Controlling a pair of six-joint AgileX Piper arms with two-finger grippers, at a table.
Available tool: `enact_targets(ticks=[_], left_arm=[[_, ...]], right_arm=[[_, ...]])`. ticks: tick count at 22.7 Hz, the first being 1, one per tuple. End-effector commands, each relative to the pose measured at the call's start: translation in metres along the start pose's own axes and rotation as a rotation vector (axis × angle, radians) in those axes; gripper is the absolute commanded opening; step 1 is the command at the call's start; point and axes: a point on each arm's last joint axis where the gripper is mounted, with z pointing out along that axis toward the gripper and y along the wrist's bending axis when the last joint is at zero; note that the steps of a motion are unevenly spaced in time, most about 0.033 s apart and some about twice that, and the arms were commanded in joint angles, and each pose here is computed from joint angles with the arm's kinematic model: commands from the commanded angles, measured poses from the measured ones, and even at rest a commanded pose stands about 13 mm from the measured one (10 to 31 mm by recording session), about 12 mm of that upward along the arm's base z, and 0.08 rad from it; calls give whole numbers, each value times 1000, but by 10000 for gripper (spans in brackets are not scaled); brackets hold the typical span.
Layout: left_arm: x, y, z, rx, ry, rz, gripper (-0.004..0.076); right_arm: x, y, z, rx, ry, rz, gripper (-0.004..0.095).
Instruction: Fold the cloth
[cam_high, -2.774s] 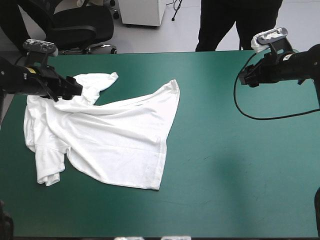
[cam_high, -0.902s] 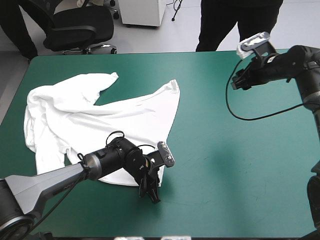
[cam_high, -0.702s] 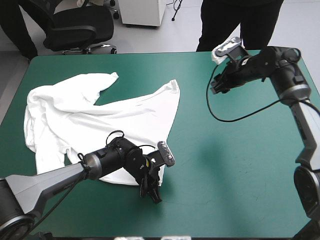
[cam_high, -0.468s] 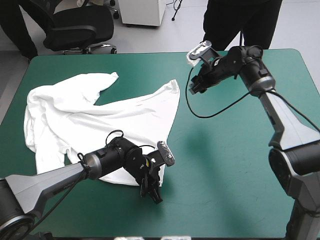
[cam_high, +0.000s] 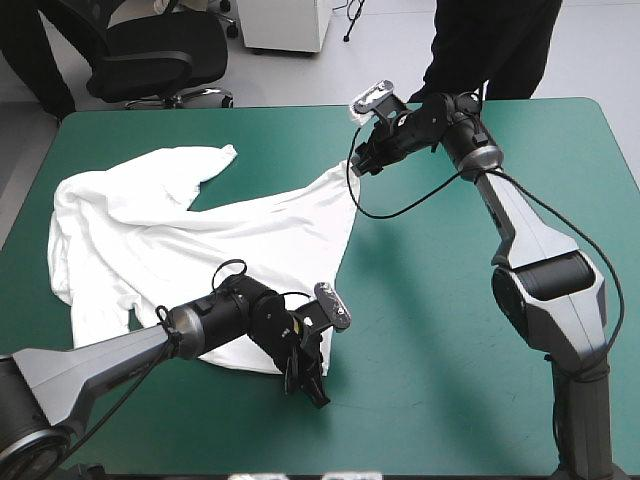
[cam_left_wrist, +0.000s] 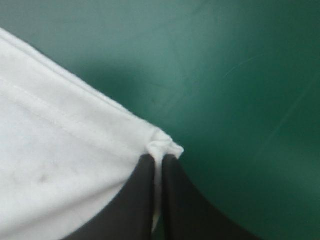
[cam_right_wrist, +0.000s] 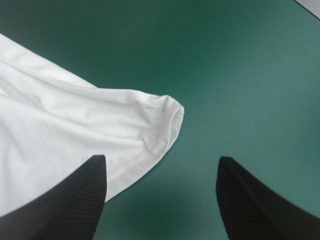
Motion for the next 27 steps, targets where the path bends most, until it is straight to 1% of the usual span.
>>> enact_targets(ticks=[1, 5, 12, 14, 16, 20, 24, 27], left_arm=[[-1, -10, 0, 73, -5, -64, -17], [-3, -9, 0, 62, -33, -69, -17], [-6, -9, 0, 61, -57, -93, -17], [-6, -9, 0, 62, -57, -95, -17], [-6, -9, 0, 64, -58, -100, -17], [-6, -9, 0, 66, -58, -114, -17], [-6, -9, 0, 65, -58, -115, -17], [-6, -9, 0, 65, -58, -115, -17]], right_arm=[[-22, -1, -23, 25, -129, -10, 590], [-16, -3, 0, 5, -138, 10, 590], [-7, -8, 46, -63, -161, 55, 589], [-1, -8, 58, -80, -151, 72, 551], [9, -9, 73, -94, -124, 87, 479], [15, -9, 84, -112, -111, 106, 449], [16, -9, 85, -115, -105, 104, 210], [17, -7, 85, -128, -88, 93, 10]])
